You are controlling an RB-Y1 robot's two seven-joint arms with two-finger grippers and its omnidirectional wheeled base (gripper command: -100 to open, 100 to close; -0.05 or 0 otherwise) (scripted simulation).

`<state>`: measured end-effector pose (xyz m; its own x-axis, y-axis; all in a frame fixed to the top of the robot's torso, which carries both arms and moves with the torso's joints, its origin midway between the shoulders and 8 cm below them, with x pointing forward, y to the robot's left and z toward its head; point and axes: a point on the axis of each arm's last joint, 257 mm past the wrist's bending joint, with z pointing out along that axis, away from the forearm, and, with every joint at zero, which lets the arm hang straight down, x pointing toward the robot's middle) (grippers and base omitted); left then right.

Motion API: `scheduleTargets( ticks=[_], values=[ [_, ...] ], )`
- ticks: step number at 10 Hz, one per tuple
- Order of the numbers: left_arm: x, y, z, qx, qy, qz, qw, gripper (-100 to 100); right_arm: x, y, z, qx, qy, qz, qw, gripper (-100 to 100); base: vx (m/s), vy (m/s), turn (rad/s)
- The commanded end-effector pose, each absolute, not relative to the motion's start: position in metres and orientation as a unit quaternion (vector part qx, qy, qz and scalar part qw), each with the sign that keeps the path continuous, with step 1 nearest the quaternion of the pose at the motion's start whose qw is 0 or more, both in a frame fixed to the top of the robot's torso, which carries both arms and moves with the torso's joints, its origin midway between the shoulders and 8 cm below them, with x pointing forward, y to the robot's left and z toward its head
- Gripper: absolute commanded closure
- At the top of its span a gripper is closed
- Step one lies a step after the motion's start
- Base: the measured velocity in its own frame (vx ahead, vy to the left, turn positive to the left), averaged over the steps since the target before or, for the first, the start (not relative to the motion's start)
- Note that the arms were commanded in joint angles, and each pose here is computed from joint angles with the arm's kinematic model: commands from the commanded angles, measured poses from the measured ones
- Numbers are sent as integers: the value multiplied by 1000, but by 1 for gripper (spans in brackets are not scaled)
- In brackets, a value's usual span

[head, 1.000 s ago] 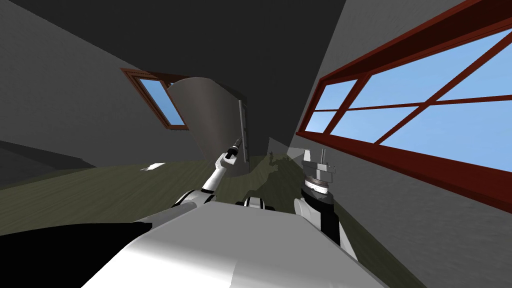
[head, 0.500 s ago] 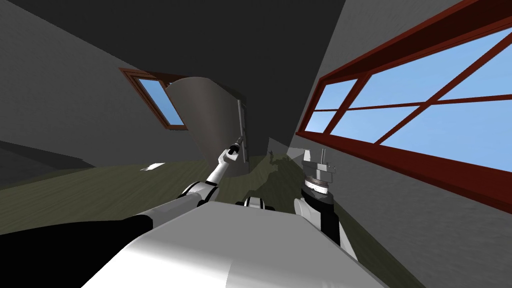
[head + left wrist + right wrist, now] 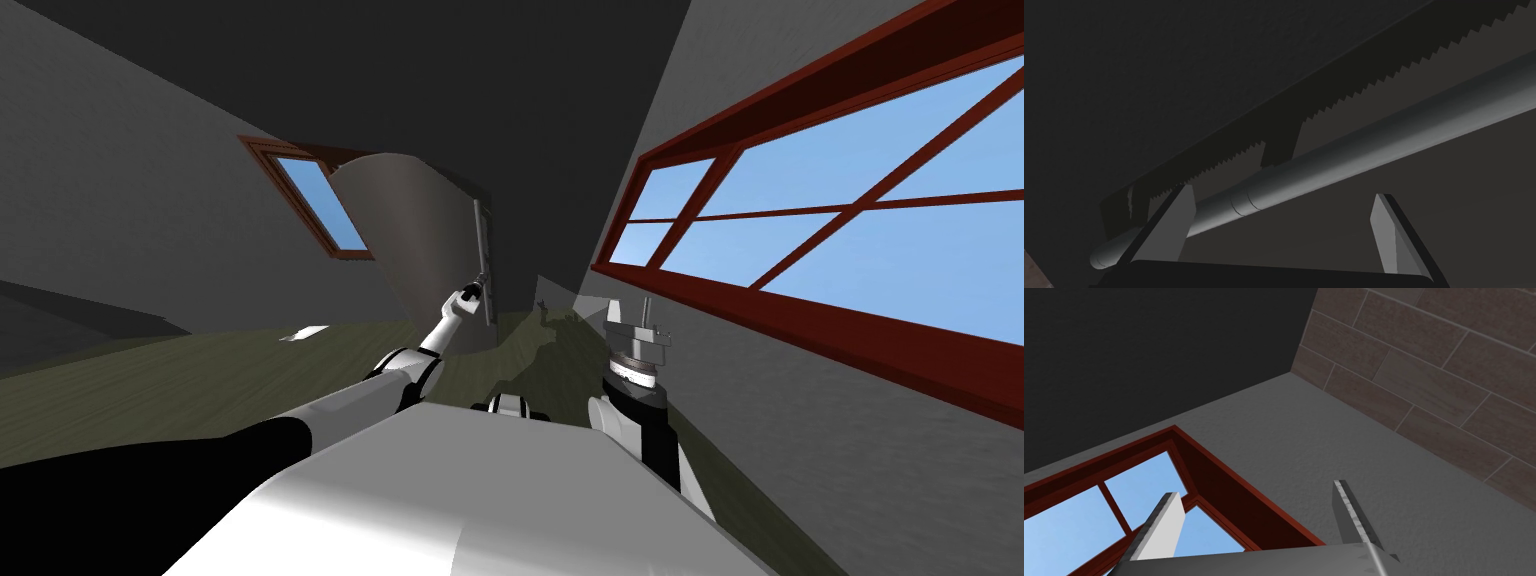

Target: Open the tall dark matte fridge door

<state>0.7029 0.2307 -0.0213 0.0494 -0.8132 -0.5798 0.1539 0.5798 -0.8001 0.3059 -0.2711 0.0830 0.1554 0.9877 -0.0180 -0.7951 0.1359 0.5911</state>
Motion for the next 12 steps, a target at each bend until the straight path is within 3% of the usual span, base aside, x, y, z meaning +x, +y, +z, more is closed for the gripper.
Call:
scheduleTargets(
  ticks=[1,12],
  values=[
    [719,234,-18,-284,602,-338,666,-100,306,-271,83,231,209,615,724,0,11,-26,4],
    [760,255,8,-296,641,-256,660,-100,306,-271,83,231,209,615,724,0,10,-22,3]
  ],
)
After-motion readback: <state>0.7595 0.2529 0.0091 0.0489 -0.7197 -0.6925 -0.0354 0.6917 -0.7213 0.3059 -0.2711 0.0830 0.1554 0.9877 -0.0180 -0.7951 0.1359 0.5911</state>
